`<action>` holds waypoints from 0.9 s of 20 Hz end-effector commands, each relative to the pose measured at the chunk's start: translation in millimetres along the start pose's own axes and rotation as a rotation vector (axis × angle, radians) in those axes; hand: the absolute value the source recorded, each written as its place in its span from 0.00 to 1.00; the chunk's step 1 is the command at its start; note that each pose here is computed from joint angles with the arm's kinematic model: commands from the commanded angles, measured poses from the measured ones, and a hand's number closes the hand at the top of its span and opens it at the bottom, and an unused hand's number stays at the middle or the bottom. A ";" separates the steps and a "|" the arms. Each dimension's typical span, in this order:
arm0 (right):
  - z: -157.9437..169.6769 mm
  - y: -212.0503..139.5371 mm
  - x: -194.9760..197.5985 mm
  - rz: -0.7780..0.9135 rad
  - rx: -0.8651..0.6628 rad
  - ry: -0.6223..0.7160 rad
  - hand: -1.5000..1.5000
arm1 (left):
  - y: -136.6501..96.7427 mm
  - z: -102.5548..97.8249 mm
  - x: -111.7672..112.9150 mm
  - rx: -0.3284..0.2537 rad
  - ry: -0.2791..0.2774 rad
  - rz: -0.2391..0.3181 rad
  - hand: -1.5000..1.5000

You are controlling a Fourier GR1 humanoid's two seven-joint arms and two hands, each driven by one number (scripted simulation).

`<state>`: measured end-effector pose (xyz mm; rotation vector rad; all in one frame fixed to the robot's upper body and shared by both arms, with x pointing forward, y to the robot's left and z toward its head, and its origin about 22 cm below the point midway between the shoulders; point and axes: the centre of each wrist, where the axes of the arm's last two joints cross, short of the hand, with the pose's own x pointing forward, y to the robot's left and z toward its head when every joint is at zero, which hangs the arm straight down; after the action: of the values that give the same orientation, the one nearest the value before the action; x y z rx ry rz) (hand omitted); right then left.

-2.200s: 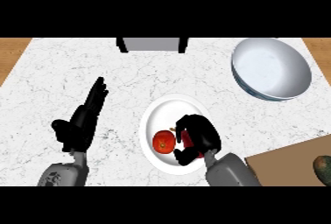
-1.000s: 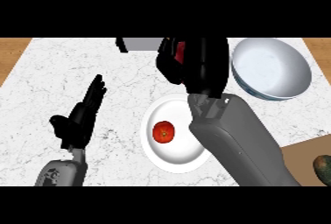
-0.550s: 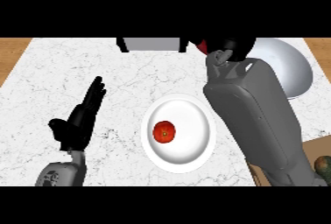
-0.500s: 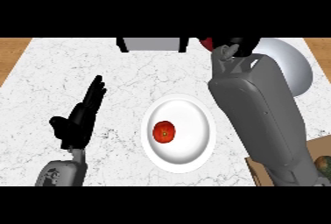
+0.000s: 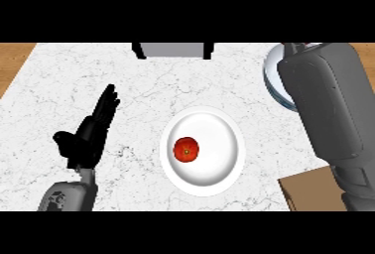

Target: Pick the pear from the plate and place it in the bowl

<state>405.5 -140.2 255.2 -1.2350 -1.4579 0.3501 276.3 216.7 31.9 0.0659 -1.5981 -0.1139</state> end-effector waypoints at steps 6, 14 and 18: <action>-40.5 21.7 -97.2 0.107 -0.040 0.089 1.00 | -10.6 5.8 -14.1 -0.009 -0.006 0.003 0.50; -54.0 42.0 -179.9 0.176 -0.025 0.149 1.00 | -3.7 3.9 14.0 -0.013 -0.001 0.001 0.50; -55.9 51.0 -187.6 0.119 0.127 0.200 1.00 | -9.9 3.8 5.6 -0.015 -0.009 0.015 0.50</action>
<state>440.1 -285.2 148.1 -1.3194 -1.2207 0.3765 273.5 209.5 30.3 0.0535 -1.6000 -0.1219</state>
